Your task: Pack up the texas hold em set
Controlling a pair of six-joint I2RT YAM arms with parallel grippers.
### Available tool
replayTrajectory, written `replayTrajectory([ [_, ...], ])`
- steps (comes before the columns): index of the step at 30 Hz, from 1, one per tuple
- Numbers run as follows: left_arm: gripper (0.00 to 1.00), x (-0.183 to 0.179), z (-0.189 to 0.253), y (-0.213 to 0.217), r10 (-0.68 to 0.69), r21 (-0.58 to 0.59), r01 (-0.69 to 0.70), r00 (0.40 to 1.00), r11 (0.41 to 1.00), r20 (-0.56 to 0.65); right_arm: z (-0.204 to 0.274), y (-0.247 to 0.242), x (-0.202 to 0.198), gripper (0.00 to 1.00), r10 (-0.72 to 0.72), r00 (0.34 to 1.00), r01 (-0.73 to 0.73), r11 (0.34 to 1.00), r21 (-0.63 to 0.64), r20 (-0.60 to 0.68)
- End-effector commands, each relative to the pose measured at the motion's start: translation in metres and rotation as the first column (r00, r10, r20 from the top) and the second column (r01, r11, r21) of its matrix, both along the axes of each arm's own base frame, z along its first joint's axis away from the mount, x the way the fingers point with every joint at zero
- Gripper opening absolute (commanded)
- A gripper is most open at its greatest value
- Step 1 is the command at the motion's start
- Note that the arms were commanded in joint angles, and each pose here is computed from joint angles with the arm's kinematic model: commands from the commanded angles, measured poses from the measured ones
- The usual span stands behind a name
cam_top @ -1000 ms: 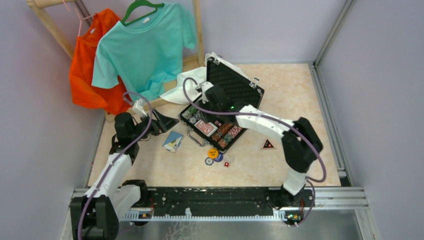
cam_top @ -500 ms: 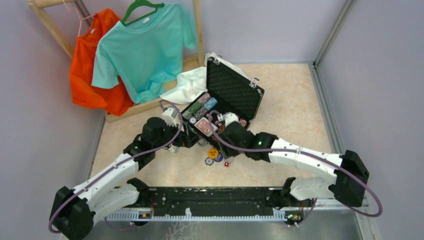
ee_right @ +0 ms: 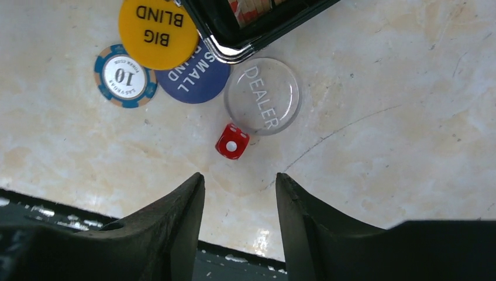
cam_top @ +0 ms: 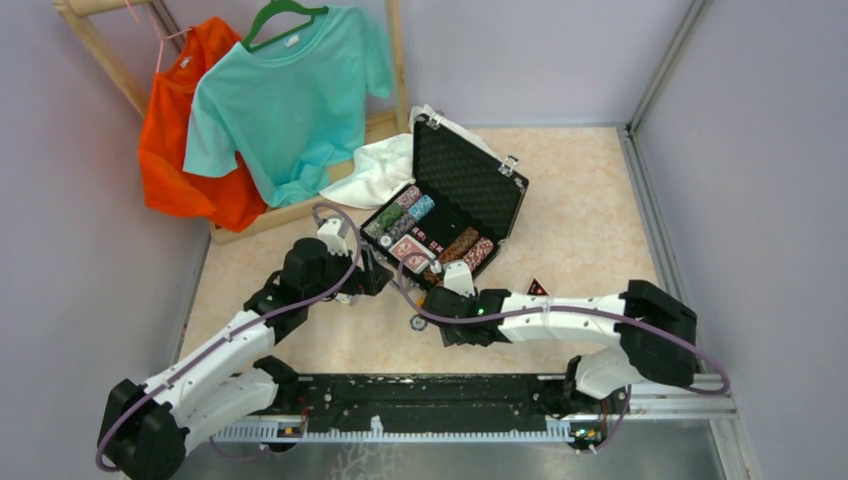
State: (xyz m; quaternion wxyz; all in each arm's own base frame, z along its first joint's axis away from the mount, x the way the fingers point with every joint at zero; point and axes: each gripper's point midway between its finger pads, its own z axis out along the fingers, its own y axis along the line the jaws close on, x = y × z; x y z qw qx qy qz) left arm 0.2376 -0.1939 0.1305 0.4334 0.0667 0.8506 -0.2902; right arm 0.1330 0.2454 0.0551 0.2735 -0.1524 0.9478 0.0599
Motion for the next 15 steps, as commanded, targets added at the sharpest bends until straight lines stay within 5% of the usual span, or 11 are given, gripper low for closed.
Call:
replayTrajectory([
  [1,0.99,0.000,0.005,0.000,-0.005,0.001,0.005,1.000,1.000,0.022,-0.008,0.016,0.012,0.47,-0.072,0.997,0.071,0.997,0.015,0.037],
  [15,0.99,-0.003,0.004,-0.001,-0.018,-0.004,0.018,1.000,1.000,0.022,-0.019,0.018,0.025,0.37,-0.081,0.997,0.080,0.996,0.047,0.018],
])
